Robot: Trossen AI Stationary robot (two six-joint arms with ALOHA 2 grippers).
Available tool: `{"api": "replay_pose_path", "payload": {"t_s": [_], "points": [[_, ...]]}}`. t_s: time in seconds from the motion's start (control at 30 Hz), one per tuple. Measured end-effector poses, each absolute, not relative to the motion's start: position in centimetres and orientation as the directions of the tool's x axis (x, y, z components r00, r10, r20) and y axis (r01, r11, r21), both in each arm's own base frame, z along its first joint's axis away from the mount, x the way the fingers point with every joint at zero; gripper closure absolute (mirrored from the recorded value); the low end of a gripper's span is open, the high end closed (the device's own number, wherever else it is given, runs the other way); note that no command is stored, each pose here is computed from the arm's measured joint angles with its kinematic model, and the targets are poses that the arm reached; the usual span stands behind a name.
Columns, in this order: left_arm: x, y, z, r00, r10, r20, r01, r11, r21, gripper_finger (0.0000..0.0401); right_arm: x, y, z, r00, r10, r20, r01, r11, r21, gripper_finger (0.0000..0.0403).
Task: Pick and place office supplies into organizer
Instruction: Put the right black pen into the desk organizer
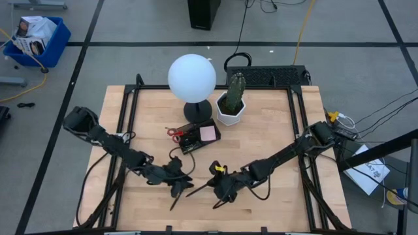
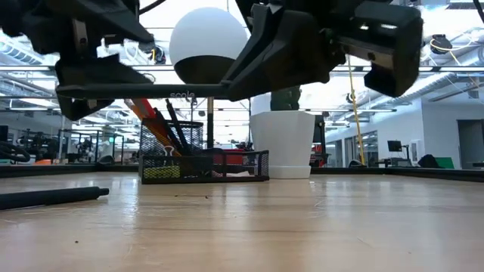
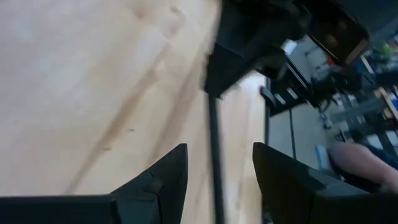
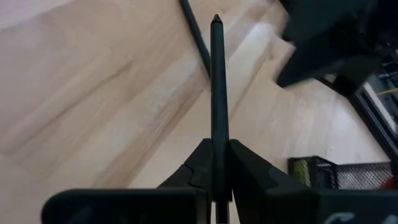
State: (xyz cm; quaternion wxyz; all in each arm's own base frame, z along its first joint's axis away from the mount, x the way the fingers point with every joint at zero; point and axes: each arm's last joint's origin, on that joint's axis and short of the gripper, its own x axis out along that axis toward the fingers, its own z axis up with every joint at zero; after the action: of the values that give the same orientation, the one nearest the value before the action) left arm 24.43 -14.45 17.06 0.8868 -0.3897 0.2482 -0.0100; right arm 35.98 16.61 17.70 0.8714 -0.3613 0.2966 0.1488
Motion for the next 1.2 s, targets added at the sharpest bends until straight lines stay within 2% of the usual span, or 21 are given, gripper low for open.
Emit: {"api": "replay_pose_path", "payload": {"t_s": [0.17, 0.37, 0.5, 1.0, 1.1, 1.2], "points": [[25.9, -15.4, 17.4, 0.869, -0.243, -0.431, -0.153, 0.696, -0.702, 0.0215, 36.0, 16.5, 17.7, 0.778, 0.034, -0.628, -0.465, 0.703, -0.538, 0.0372], [26.9, -16.1, 16.6, 0.846, -0.227, -0.483, -0.223, 0.672, -0.706, 0.0215, 35.7, 17.1, 17.6, 0.779, 0.035, -0.626, -0.472, 0.691, -0.548, 0.0377], [27.0, -16.2, 15.5, 0.818, -0.228, -0.528, -0.272, 0.655, -0.705, 0.0215, 35.4, 17.6, 17.7, 0.789, 0.005, -0.614, -0.456, 0.674, -0.581, 0.0374], [27.0, -16.4, 14.9, 0.808, -0.240, -0.538, -0.281, 0.646, -0.710, 0.0216, 35.4, 17.8, 17.8, 0.800, -0.008, -0.600, -0.442, 0.667, -0.600, 0.0375], [27.0, -16.4, 14.9, 0.808, -0.240, -0.538, -0.280, 0.646, -0.710, 0.0237, 35.4, 17.7, 17.8, 0.800, -0.009, -0.600, -0.443, 0.667, -0.600, 0.0377], [27.1, -16.4, 14.9, 0.810, -0.241, -0.535, -0.278, 0.645, -0.712, 0.0280, 35.4, 17.7, 17.8, 0.800, -0.009, -0.601, -0.442, 0.667, -0.599, 0.0373]]}}
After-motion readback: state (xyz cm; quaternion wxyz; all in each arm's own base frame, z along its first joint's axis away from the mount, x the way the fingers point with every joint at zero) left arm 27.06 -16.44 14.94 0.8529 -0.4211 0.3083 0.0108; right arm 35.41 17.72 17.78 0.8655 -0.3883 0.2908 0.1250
